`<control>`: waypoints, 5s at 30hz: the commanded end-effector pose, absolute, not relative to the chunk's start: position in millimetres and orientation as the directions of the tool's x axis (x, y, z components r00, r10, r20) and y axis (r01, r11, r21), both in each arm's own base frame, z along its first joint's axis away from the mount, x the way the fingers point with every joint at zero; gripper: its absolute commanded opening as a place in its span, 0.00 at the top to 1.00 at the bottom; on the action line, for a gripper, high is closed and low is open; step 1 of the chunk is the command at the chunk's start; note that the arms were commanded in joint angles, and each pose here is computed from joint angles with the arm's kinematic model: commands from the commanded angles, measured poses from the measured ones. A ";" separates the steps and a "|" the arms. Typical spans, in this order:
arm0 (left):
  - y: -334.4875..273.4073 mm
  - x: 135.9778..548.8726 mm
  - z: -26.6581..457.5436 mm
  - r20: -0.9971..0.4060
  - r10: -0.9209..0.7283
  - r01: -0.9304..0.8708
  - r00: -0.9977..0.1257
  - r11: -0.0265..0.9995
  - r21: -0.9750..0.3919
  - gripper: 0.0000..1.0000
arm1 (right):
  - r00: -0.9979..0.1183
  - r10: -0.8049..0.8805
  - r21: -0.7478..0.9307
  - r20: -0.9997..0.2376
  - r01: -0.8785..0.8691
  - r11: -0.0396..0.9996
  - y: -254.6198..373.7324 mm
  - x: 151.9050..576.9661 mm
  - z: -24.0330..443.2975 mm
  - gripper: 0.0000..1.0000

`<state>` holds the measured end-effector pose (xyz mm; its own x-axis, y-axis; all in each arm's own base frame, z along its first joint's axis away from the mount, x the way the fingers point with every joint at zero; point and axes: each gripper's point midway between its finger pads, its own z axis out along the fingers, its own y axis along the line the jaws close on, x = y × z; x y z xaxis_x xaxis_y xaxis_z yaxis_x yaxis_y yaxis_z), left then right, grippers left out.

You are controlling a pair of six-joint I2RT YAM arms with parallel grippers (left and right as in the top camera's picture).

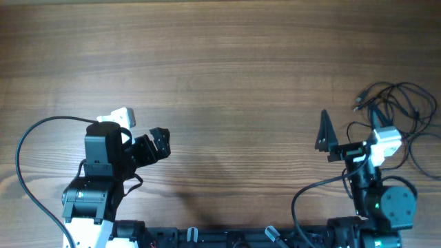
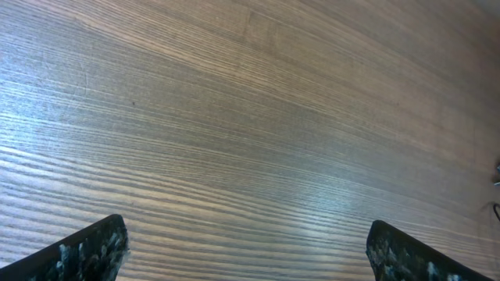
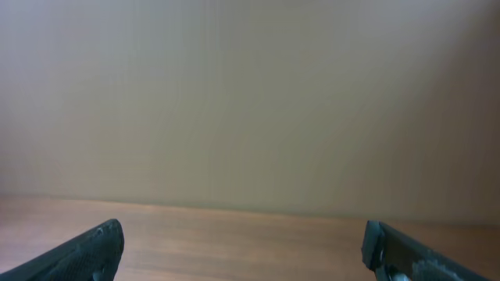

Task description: Untangle cables

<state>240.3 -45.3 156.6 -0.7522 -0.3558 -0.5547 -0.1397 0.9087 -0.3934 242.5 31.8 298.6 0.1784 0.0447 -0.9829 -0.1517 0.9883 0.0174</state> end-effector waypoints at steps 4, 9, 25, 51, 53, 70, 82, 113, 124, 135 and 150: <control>-44.3 239.6 152.9 -0.549 -0.361 -0.152 -0.753 0.908 -0.390 0.00 | 0.311 0.075 0.020 -0.948 -0.175 0.984 33.6 232.8 285.5 0.00; -44.3 239.6 152.9 -0.549 -0.361 -0.152 -0.753 0.908 -0.390 0.00 | 0.356 0.083 0.020 -0.931 -0.176 0.984 32.9 228.4 269.9 0.00; -44.3 239.6 152.9 -0.549 -0.361 -0.152 -0.753 0.908 -0.390 0.00 | 0.071 -0.024 -0.034 -0.997 -0.155 0.987 30.3 244.0 191.1 0.00; -44.3 239.7 152.9 -0.550 -0.361 -0.152 -0.753 0.908 -0.390 0.00 | 0.017 -0.019 -0.022 -1.000 -0.206 0.978 38.8 243.0 177.8 0.00; -44.3 239.6 152.9 -0.549 -0.361 -0.152 -0.753 0.908 -0.390 0.00 | 0.016 -0.019 -0.022 -1.000 -0.202 0.979 38.0 243.2 177.8 0.00; -44.3 239.6 152.9 -0.549 -0.361 -0.152 -0.753 0.908 -0.390 0.00 | 0.016 -0.018 -0.021 -1.000 -0.200 0.980 37.6 243.2 177.8 0.00; -44.3 239.6 152.9 -0.549 -0.361 -0.152 -0.753 0.908 -0.390 0.00 | 0.016 -0.018 -0.021 -1.000 -0.200 0.980 37.7 243.2 177.8 0.00; -36.5 234.7 198.9 -0.981 -0.173 0.187 -0.087 0.965 -0.186 0.00 | 0.016 -0.019 -0.022 -1.000 -0.199 0.980 37.6 243.2 177.8 0.00; -46.7 238.7 211.4 -0.989 -0.058 0.246 0.138 0.969 -0.023 0.00 | 0.016 -0.019 -0.022 -1.000 -0.200 0.980 37.6 243.2 177.8 0.00; -51.1 240.2 181.0 -0.998 0.048 0.265 0.039 0.962 0.057 0.00 | 0.016 -0.019 -0.022 -1.000 -0.200 0.980 37.7 243.2 177.8 0.00; -56.7 238.4 163.6 -0.995 0.094 0.302 -0.018 0.950 0.084 0.00 | 0.016 -0.019 -0.022 -1.000 -0.200 0.980 37.7 243.2 177.8 0.00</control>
